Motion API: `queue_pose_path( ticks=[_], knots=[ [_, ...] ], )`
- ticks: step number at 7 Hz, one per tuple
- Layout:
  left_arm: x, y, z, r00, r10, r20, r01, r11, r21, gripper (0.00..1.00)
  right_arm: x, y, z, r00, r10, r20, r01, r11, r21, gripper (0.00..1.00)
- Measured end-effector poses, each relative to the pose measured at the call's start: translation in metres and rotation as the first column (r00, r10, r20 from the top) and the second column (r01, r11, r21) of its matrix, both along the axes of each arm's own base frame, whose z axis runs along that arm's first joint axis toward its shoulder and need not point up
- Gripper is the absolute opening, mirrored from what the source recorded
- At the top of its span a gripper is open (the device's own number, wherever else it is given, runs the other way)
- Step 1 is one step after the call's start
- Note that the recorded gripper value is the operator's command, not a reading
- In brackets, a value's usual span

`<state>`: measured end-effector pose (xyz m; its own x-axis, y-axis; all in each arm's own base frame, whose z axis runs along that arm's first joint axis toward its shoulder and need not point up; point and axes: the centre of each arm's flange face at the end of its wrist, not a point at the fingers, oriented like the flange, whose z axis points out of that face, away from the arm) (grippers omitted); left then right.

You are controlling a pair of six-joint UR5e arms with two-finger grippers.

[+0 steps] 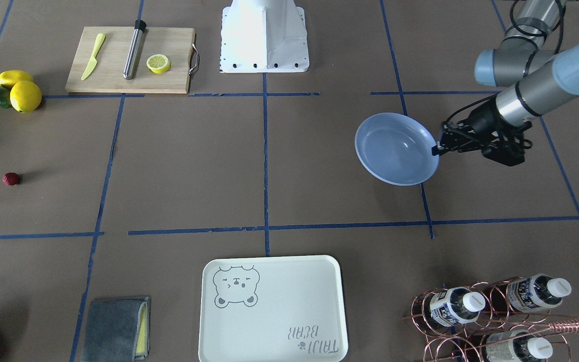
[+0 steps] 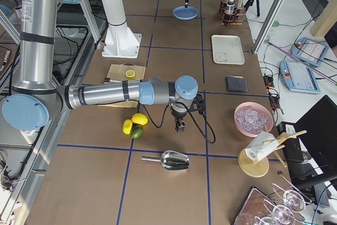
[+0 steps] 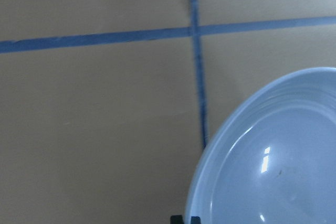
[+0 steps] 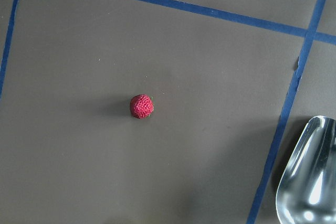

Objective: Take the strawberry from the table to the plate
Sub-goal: 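Grasp the plate rim with the left gripper and slide it toward the table center, then hold the plate with the left gripper while the right gripper grasps the strawberry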

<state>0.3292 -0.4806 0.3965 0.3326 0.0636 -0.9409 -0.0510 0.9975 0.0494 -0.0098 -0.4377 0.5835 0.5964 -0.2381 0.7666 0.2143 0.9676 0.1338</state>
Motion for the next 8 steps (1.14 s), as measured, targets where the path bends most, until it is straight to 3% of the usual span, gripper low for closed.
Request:
queue_pose_path(
  ticks=[2, 3, 5, 7, 8],
  knots=[
    [0.113, 0.034, -0.083, 0.999, -0.038, -0.012, 0.036, 0.992, -0.117, 0.00, -0.001, 0.000, -0.001, 1.000, -0.001, 0.005, 0.001, 1.000, 0.002, 1.00],
    [0.154, 0.051, -0.108, 0.998, -0.064, 0.025, 0.067, 0.987, -0.147, 0.00, -0.001, 0.000, -0.001, 1.000, -0.001, 0.009, 0.001, 1.000, 0.001, 1.00],
    [0.212, 0.082, -0.128, 0.991, -0.087, 0.105, 0.101, 0.984, -0.144, 0.00, -0.002, 0.000, -0.002, 1.000, -0.002, 0.018, 0.002, 1.000, 0.000, 1.00],
    [0.237, 0.091, -0.129, 0.988, -0.080, 0.132, 0.099, 0.985, -0.140, 0.00, -0.002, 0.000, -0.004, 1.000, -0.002, 0.021, 0.002, 1.000, 0.004, 1.00],
    [0.239, 0.092, -0.130, 0.988, -0.079, 0.135, 0.098, 0.986, -0.138, 0.36, -0.002, 0.000, -0.005, 1.000, -0.002, 0.021, 0.002, 1.000, 0.006, 1.00]
  ],
)
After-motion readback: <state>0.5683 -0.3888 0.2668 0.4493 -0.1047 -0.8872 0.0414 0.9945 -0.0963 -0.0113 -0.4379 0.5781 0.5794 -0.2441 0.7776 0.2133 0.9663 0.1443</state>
